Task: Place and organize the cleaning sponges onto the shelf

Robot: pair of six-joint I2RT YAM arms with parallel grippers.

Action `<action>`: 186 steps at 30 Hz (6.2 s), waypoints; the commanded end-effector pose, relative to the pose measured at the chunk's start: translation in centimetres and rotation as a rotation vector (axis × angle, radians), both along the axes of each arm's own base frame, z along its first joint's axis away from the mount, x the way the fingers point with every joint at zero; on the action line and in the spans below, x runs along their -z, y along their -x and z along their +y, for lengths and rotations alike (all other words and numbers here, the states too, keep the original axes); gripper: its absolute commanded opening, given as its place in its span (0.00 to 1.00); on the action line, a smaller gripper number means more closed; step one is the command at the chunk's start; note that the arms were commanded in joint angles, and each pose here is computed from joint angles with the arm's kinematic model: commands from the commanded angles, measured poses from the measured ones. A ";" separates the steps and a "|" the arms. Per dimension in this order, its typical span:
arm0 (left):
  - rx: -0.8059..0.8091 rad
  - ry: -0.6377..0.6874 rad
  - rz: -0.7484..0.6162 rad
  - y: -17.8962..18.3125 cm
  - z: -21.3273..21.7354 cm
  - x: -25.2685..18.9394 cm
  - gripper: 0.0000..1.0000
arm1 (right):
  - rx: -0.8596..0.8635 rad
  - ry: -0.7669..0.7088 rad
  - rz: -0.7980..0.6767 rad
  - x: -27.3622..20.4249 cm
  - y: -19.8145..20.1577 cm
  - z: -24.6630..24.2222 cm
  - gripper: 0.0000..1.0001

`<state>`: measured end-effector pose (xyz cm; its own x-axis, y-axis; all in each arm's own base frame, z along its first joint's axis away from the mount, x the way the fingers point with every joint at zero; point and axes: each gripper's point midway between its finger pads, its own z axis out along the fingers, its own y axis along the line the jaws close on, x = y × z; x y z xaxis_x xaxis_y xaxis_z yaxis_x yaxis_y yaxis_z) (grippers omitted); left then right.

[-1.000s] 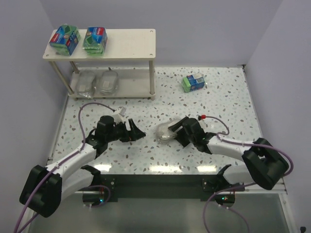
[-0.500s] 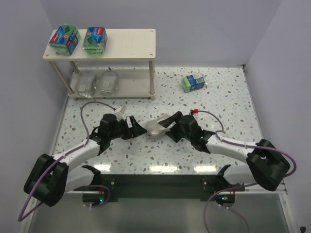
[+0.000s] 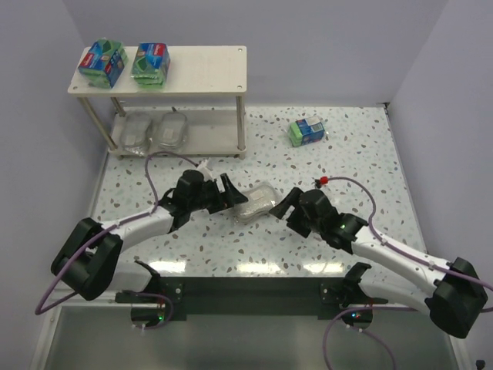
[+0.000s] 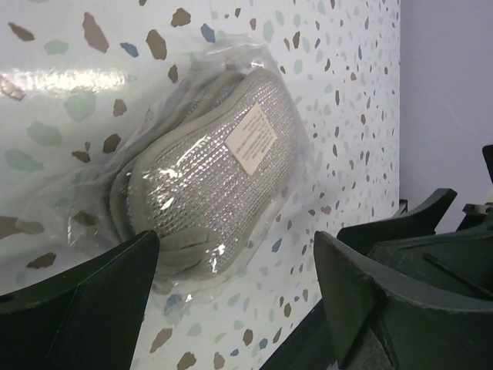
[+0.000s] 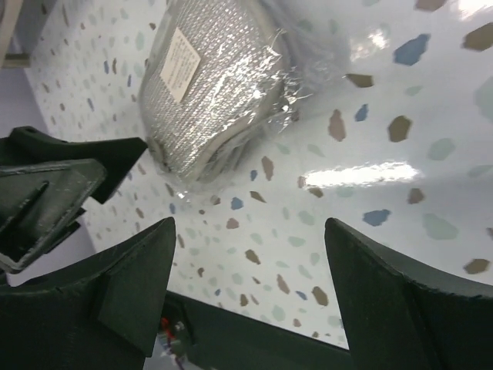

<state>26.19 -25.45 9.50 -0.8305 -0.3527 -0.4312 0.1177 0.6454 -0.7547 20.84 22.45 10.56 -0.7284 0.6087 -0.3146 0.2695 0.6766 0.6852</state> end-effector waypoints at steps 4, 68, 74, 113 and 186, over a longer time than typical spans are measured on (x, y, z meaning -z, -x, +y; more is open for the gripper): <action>-0.039 -0.091 0.025 -2.1 -1.4 0.2 0.83 | 0.021 0.192 -0.078 -1.8 -0.7 -4.0 0.84; -0.150 -0.098 0.088 2.3 2.7 3.3 0.00 | -0.592 0.284 -0.027 3.3 -8.7 3.7 0.07; -0.353 0.038 0.043 1.9 7.6 -0.2 0.00 | -0.489 0.310 -0.041 0.1 -8.4 0.9 0.49; -1.025 0.209 0.069 -22.1 11.5 -7.3 0.00 | -0.352 0.309 -0.143 -4.8 -2.3 -4.9 0.79; 0.016 -0.084 -0.146 5.1 6.9 -3.5 0.83 | 0.728 0.054 -0.018 3.4 -36.8 -15.1 0.34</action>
